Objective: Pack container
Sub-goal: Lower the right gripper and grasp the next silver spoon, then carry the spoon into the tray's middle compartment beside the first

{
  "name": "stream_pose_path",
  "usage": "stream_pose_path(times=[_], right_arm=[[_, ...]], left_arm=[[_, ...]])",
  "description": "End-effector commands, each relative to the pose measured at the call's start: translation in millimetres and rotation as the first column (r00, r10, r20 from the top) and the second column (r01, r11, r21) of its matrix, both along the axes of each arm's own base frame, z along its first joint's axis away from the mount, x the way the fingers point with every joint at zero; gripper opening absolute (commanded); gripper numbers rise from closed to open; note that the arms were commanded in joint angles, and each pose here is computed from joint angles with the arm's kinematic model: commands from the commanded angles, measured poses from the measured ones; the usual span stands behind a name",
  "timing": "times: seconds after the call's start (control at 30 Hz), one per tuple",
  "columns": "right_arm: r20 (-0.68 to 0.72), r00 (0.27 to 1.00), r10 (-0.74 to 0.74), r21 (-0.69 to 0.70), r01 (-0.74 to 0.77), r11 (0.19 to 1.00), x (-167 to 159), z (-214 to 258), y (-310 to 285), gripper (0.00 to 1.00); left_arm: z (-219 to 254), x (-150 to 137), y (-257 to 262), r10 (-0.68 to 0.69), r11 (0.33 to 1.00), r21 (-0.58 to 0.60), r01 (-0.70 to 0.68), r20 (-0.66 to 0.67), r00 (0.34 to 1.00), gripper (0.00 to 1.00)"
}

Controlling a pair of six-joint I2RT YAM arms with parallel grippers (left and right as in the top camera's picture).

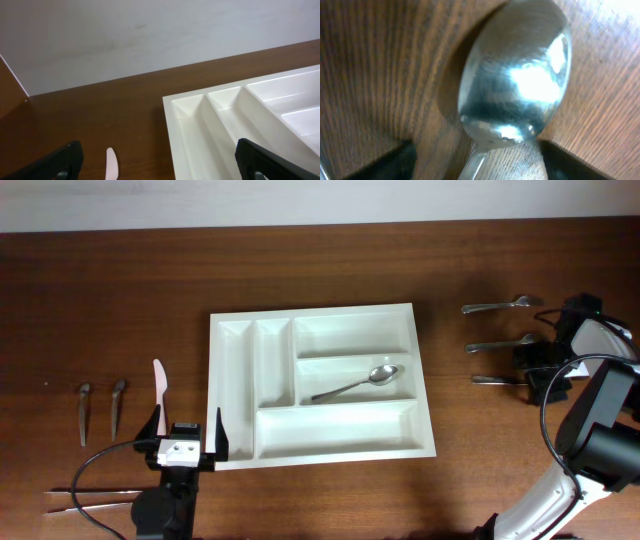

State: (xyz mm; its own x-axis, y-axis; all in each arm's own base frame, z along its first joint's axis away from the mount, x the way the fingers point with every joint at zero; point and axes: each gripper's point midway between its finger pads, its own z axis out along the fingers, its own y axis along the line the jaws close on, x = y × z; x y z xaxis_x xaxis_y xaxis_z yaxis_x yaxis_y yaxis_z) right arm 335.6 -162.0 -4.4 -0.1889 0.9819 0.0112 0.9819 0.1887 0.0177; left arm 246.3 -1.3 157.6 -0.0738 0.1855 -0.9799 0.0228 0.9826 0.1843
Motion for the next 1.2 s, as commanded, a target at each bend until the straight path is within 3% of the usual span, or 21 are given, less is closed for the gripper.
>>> stream_pose_path(times=[0.0,0.17,0.43,0.83,1.17], right_arm=[[-0.113,0.994,-0.007,0.021,0.009,1.0,-28,-27,5,0.61],[-0.12,0.993,-0.006,0.024,0.009,1.0,-30,-27,6,0.34],[-0.119,0.993,-0.007,0.023,0.01,1.0,-29,-27,6,0.15],[-0.102,0.995,-0.005,0.016,0.007,1.0,-13,0,-1,0.04],[-0.004,1.0,0.028,0.045,-0.028,0.999,36,62,25,0.04]], left_arm=[[-1,0,-1,-0.006,1.0,-0.007,0.006,0.0,1.0,0.99],[-1,0,-1,-0.006,1.0,-0.007,0.006,0.0,1.0,0.99],[-1,0,-1,-0.006,1.0,-0.007,0.006,0.0,1.0,0.99],[-1,0,-1,-0.006,1.0,-0.007,0.006,0.0,1.0,0.99],[-1,0,-1,-0.006,1.0,-0.007,0.006,0.0,1.0,0.99]])
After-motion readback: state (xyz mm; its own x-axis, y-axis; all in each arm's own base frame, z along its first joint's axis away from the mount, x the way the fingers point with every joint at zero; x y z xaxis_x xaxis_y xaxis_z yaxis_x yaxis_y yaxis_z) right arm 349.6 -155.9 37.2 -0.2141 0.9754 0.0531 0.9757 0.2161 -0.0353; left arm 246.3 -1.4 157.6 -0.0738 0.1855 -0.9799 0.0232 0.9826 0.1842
